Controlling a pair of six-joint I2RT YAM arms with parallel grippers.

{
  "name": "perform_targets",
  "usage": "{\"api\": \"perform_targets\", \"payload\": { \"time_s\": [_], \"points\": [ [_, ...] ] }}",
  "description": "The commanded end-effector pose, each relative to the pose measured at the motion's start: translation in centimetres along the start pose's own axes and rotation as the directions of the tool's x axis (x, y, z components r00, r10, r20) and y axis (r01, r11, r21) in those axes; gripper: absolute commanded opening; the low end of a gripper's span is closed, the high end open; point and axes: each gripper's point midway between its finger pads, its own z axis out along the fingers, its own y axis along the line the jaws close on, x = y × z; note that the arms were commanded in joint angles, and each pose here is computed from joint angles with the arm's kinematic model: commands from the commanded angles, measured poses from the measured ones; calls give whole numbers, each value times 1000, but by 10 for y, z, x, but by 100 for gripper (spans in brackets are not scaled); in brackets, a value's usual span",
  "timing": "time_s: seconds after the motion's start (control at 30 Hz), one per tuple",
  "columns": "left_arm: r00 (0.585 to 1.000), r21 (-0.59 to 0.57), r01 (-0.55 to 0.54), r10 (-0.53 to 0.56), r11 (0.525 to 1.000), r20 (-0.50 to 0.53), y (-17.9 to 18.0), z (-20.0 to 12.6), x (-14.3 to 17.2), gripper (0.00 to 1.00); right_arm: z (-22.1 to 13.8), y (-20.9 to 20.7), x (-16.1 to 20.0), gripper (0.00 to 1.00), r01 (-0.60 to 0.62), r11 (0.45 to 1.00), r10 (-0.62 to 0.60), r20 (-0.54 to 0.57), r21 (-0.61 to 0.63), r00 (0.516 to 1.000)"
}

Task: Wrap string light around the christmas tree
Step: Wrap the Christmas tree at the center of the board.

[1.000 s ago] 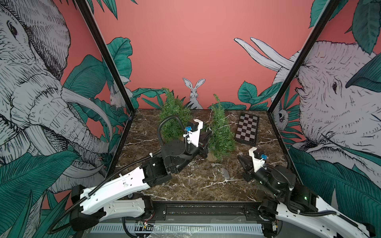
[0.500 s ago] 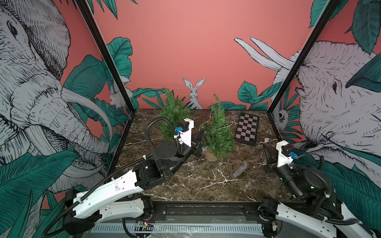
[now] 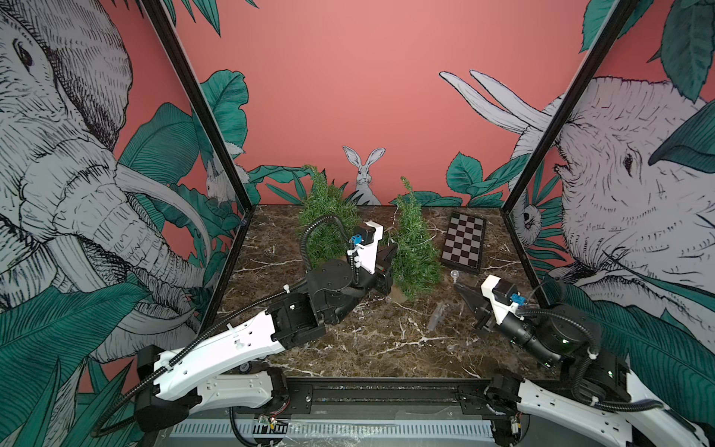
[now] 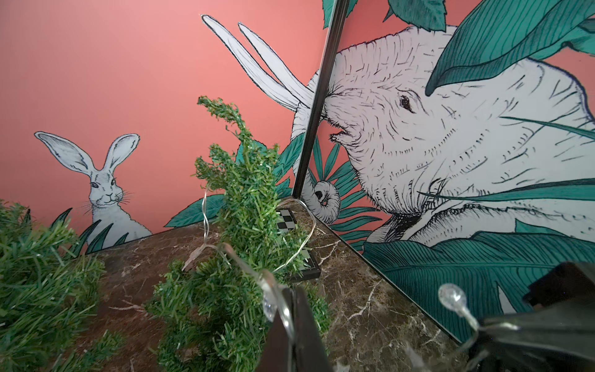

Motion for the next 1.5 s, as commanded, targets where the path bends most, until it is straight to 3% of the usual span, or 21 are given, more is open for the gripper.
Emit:
{"api": "perform_targets", "payload": {
  "time_s": [0.0,0.4,0.67,0.9,1.1,1.47],
  "points": [
    [998,31,37,-38,999,47,-8,-4,-25,0,-1,20,-8,0,-12,993,17,43,-116,999],
    [990,111,76,-89,991,114,-25,-3,-53,0,37,60,37,0,-77,960,49,-111,-269,993],
    [994,25,66,-68,997,89,-17,14,-42,0,34,85,-6,0,-68,900,91,33,-430,995],
    [999,-95,0,4,995,38,4,19,-16,0,20,65,-55,0,-3,932,89,220,-364,971],
    [998,-176,-54,57,983,12,21,17,-2,0,-4,66,-95,0,43,914,117,365,-403,924],
    [996,-200,-78,83,977,16,24,15,-11,0,-6,65,-96,0,-4,907,171,359,-422,918]
  ]
}}
